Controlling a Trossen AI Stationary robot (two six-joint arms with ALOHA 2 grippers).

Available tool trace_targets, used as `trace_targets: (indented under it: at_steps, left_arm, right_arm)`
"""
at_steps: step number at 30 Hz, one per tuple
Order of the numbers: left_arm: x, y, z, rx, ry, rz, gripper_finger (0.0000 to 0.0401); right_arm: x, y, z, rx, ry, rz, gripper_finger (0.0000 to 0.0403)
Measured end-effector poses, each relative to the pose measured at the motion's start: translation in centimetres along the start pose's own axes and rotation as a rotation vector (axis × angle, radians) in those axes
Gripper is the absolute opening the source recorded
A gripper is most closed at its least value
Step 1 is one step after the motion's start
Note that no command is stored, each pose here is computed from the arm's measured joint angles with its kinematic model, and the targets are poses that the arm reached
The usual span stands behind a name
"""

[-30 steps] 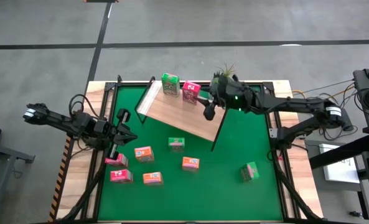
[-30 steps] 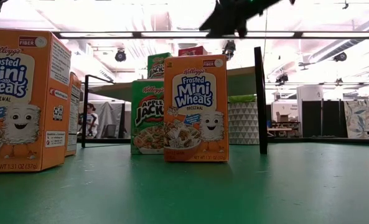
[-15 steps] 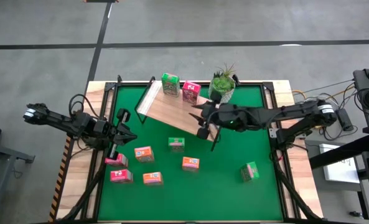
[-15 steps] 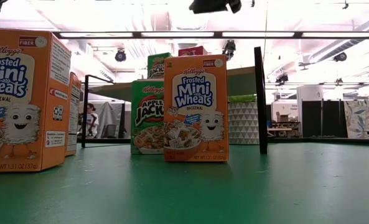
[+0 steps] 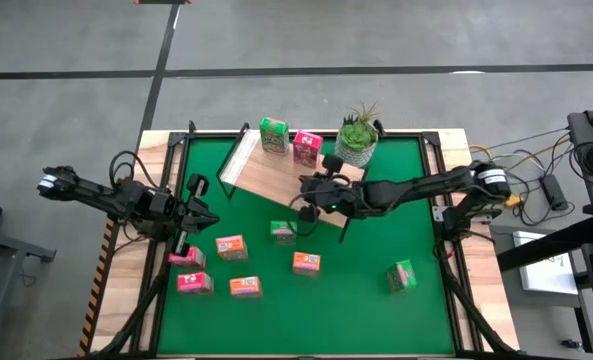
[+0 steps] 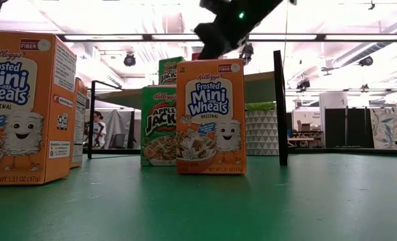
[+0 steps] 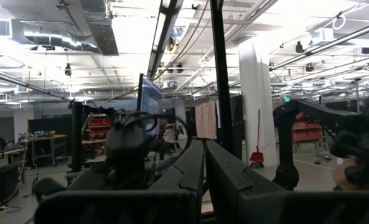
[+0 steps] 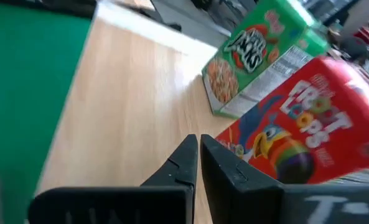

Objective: Stack cereal on shelf
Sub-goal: Put the bottom right red cereal box on the shelf

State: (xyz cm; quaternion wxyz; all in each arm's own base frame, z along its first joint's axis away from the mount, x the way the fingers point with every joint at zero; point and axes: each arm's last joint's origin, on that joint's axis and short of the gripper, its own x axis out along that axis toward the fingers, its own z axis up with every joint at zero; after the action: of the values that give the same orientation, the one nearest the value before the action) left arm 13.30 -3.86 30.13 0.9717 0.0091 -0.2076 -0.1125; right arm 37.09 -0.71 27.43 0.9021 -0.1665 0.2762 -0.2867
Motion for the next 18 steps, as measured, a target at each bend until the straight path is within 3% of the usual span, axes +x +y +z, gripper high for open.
trace_targets:
  at_steps: [9, 18]
  left_arm:
    - [0.0, 0.0, 0.0, 0.004, 0.000, 0.000, 0.0000]
    - [0.0, 0.0, -0.1, 0.004, 0.007, -0.001, 0.0000]
  right_arm:
    - [3.5, -0.1, 0.7, -0.040, 0.063, -0.038, 0.0009]
    - [4.5, -1.9, 0.3, 0.002, 0.141, -0.072, 0.0009]
